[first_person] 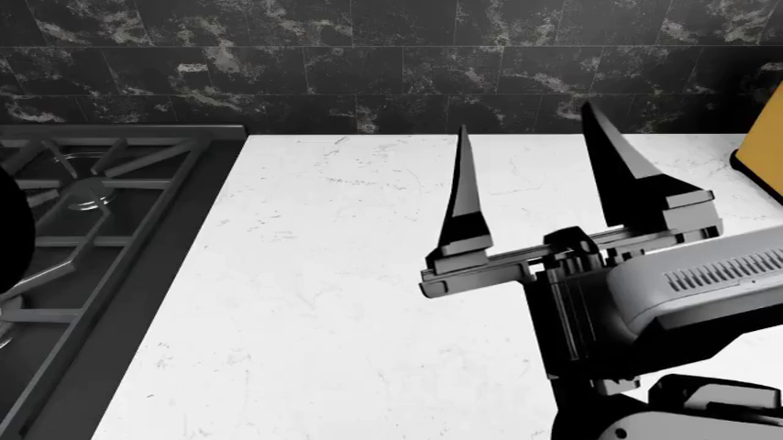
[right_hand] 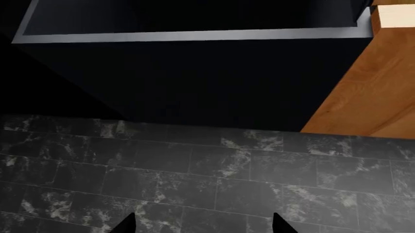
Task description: Pick the corn, radish from the counter and place them in the cabinet. Then close the cabinet.
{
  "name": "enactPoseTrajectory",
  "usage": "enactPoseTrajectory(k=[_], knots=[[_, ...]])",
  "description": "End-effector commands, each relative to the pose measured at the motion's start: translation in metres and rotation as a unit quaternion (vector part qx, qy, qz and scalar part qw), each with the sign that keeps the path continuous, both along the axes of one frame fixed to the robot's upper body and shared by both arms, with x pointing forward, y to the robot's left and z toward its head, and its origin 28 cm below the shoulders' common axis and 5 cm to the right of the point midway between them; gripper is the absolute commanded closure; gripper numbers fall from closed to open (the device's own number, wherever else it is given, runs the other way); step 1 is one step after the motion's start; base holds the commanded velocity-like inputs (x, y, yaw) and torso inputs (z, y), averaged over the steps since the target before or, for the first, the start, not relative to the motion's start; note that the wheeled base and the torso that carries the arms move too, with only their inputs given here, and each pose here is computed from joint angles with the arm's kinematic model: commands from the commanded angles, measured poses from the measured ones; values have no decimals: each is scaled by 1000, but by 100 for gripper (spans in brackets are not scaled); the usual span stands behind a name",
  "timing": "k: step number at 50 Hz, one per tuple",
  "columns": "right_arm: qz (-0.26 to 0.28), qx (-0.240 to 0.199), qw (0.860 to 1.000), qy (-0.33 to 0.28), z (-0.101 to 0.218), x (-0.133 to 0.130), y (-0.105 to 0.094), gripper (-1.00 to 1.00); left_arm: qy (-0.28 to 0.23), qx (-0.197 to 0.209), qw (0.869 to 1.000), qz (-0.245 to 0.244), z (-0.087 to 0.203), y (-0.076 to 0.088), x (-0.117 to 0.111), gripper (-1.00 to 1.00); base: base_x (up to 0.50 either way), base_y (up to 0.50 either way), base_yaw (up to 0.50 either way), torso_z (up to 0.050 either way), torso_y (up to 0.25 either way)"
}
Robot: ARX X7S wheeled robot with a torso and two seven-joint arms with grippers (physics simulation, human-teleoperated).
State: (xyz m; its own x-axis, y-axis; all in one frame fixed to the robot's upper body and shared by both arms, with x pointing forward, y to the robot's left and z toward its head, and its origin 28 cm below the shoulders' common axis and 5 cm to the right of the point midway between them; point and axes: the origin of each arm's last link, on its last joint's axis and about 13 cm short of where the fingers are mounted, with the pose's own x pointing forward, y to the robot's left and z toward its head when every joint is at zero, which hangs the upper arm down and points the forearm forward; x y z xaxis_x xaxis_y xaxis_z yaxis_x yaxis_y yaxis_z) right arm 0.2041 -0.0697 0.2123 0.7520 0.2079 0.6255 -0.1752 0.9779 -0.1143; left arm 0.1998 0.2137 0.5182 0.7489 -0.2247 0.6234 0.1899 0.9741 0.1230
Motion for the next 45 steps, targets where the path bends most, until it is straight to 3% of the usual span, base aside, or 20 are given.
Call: enactPoseTrajectory(k=[1,16,29,37,45], knots=[[-4,-1,1000,-1,0,-2,-1,-100,-5,-5,1000,9,-43,8,-24,-100,0,0,0,0,0],[0,1,1000,4,-3,-2,1,-100,7,-15,1000,11,-76,10,-48,-100,0,0,0,0,0],[-2,7,1000,9,-8,-1,0,-100,37,-14,999,2,-103,4,-46,-100,0,0,0,0,0],[-8,9,1000,7,-8,-2,-1,-100,54,-22,998,-2,-136,2,-27,-100,0,0,0,0,0],[-15,10,1000,4,-6,-4,-4,-100,49,-30,998,14,-159,-1,-39,-100,0,0,0,0,0]])
